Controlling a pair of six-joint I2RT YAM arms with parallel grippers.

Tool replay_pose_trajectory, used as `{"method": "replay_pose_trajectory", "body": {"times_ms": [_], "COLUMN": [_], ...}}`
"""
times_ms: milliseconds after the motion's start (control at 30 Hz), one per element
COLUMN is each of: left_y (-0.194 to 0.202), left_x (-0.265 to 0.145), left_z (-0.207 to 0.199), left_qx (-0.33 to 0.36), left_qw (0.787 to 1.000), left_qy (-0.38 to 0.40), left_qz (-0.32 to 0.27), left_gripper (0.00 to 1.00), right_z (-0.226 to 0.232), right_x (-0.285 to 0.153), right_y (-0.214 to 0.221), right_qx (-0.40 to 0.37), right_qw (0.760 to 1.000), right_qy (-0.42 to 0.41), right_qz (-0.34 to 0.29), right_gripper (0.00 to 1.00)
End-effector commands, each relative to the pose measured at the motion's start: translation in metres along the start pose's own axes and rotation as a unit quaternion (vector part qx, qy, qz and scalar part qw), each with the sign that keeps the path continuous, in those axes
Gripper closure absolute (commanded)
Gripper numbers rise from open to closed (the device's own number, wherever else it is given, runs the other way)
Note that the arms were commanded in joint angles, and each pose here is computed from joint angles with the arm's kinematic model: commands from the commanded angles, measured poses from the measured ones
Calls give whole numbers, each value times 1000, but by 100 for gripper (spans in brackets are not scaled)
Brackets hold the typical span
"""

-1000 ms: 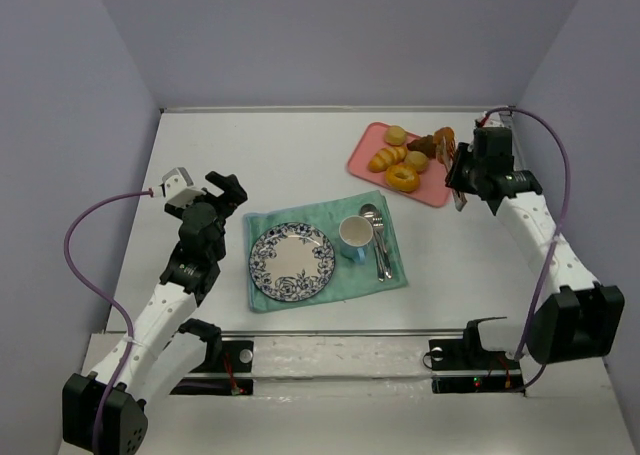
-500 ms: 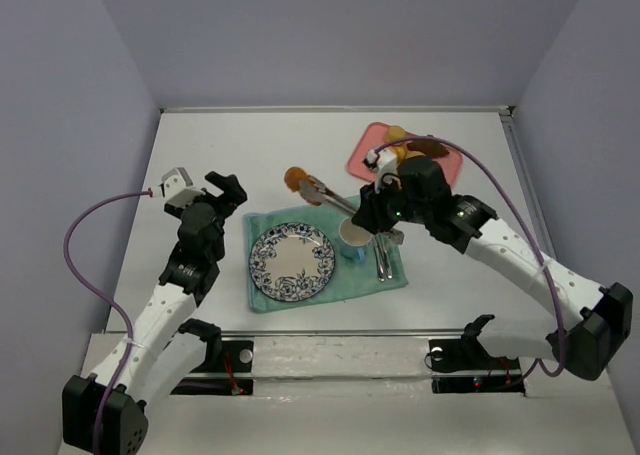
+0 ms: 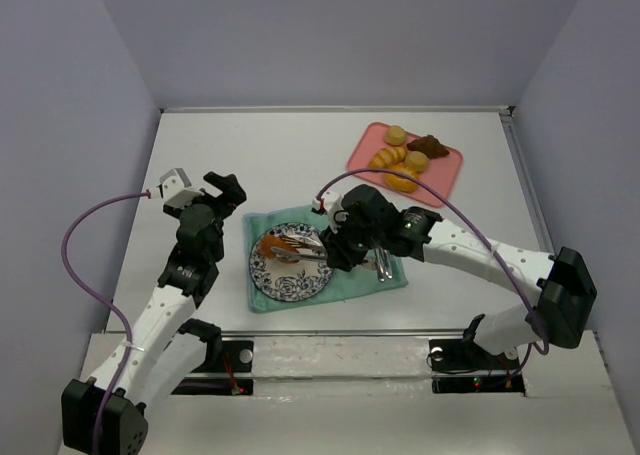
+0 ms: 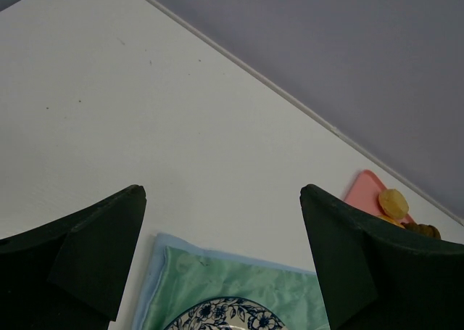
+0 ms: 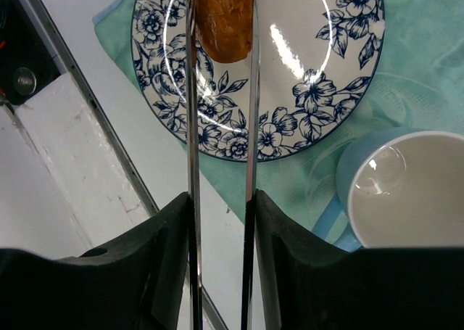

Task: Place the bread

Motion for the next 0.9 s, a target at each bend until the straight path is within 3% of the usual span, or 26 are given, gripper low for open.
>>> {"method": "replay_pose_trajectory", "body": {"times_ms": [0, 367, 500, 733, 867], "left_y": [-6, -6, -6, -7, -7], "left_x": [1, 0, 0, -1, -1], "left_z": [0, 0, 0, 1, 1], "left_qx": [-13, -14, -14, -15, -16], "left_qw": [1000, 1000, 1000, 1000, 1000], "left_qy": [-8, -6, -5, -4, -2], "left_qz": [-21, -22, -22, -24, -25], "left_gripper": [1, 1, 1, 1, 1], "right_z": [14, 13, 14, 23, -5], "right_x": [-9, -13, -19, -67, -102], "right_y": [-12, -18, -27, -63, -72], "right_qx": [-23, -34, -12, 40, 140], "right_qw": [999, 999, 998, 970, 920], "right_qy": [-31, -18, 7, 64, 149], "right_qz": [-17, -33, -62, -230, -333], "right_gripper": [53, 48, 52, 56, 57]}}
Point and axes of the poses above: each gripper's point midway between its finger pads, its own x axis out along the fingers, its own z axis along the line the jaws close on, y = z × x, the point moved 10 cm from there along -x, back along the fingers, and after that the axes turned 15 degrees about x, right-handed, at the moved point
